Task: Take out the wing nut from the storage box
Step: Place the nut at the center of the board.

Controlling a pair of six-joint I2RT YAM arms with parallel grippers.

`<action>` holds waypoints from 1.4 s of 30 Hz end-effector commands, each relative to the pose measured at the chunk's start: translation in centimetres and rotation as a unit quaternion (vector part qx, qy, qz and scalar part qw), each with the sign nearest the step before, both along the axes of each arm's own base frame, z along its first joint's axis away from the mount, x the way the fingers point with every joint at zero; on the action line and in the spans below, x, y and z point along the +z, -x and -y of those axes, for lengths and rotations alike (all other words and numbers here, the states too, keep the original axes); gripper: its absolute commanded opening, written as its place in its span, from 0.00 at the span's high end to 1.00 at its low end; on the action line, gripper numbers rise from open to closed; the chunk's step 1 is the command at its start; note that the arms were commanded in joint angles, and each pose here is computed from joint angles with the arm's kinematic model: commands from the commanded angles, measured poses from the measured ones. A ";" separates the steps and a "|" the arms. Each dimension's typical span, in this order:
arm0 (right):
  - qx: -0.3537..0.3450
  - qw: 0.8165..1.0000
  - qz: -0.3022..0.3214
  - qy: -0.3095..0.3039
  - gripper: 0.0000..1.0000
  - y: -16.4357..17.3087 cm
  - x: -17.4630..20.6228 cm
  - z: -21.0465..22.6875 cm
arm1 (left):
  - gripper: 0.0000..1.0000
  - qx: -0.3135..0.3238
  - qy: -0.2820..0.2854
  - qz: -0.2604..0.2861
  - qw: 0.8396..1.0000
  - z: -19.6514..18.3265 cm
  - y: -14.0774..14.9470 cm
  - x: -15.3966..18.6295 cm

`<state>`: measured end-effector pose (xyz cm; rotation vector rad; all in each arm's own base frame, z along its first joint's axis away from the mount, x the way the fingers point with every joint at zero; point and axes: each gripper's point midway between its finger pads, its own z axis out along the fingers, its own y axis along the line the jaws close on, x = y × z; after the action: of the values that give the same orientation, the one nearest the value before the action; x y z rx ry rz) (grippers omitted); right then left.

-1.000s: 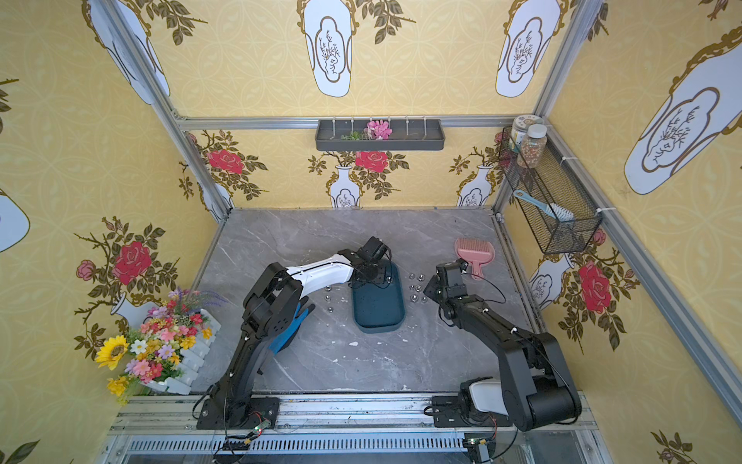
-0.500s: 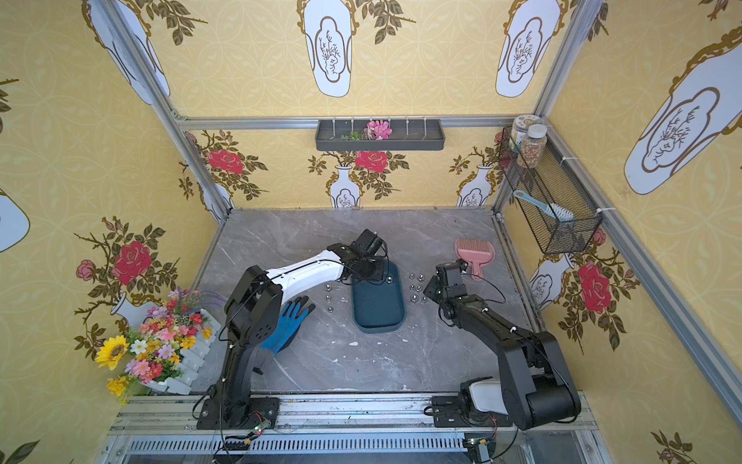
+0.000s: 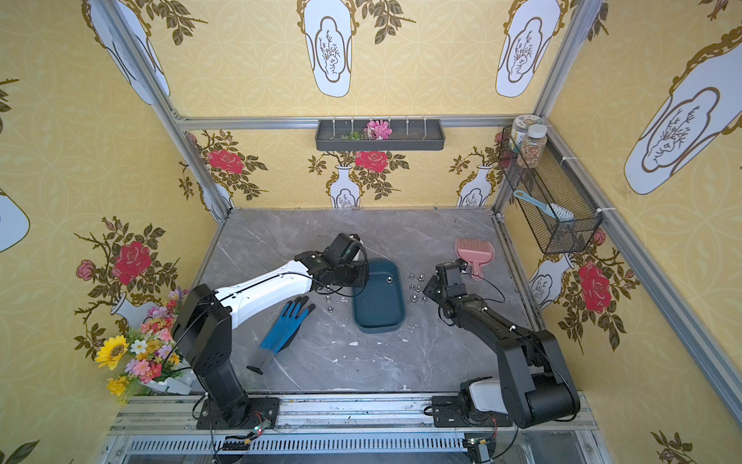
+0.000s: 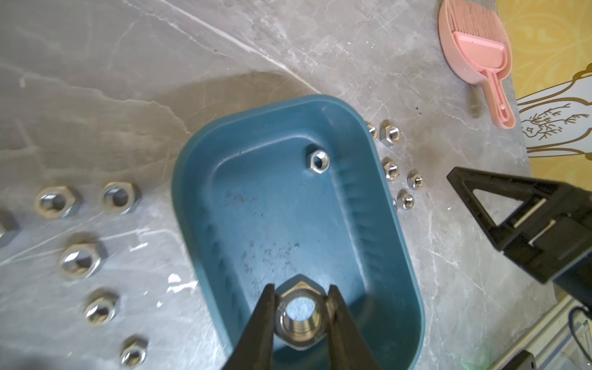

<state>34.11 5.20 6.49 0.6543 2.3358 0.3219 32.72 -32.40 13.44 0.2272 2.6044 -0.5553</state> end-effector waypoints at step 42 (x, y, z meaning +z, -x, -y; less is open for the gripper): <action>0.004 1.000 0.008 -0.005 0.44 -0.5 0.4 -0.3 | 0.76 0.115 -0.082 -0.086 0.986 -8.4 0.8 -11.4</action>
<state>34.09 5.42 6.34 0.6501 2.3448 0.3330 31.72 -24.26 2.35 -0.0763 2.7966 -0.3179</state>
